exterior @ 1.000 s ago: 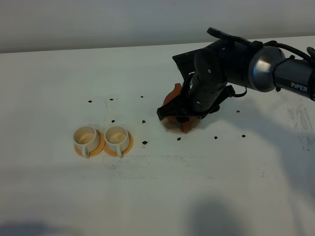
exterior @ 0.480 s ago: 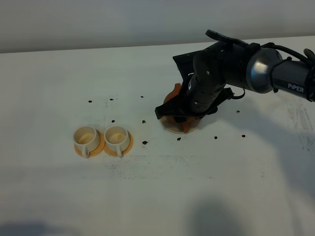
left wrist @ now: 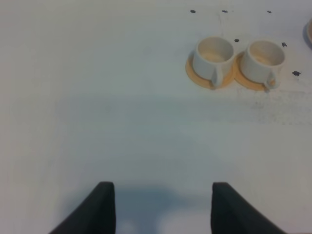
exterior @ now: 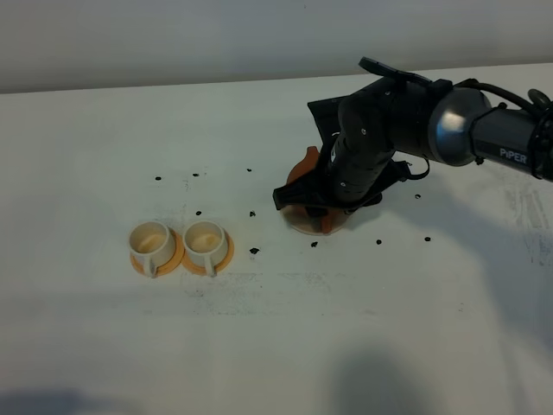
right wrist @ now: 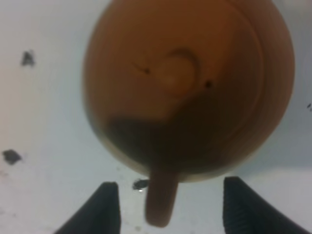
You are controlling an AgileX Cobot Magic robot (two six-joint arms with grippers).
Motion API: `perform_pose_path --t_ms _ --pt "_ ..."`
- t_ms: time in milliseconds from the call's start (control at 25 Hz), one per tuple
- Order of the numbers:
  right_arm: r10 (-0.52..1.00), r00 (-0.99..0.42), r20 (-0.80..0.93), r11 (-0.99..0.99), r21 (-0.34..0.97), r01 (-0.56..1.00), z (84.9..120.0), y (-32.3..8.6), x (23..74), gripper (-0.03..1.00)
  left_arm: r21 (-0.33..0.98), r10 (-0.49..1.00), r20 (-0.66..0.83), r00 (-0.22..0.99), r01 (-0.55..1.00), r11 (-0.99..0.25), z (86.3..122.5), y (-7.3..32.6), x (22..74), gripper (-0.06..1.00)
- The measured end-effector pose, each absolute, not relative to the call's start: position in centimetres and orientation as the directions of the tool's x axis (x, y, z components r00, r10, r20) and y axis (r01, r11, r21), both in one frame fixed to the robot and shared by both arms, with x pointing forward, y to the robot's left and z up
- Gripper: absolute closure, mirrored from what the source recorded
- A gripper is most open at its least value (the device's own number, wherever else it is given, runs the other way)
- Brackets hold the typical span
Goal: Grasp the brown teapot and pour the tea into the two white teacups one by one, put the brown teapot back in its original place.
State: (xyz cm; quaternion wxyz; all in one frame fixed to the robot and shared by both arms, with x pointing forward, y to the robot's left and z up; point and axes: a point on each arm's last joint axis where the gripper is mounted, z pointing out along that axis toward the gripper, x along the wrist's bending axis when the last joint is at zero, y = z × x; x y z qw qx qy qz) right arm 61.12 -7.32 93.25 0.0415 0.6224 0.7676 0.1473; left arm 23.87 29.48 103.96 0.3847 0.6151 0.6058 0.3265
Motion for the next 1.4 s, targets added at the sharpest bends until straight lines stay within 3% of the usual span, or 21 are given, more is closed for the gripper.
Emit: perform_pose_path --t_ms 1400 --pt "0.966 -0.246 0.08 0.214 0.285 0.934 92.09 -7.43 61.49 0.49 0.869 0.997 -0.064 0.053 0.494 0.03 103.96 29.48 23.87 0.5"
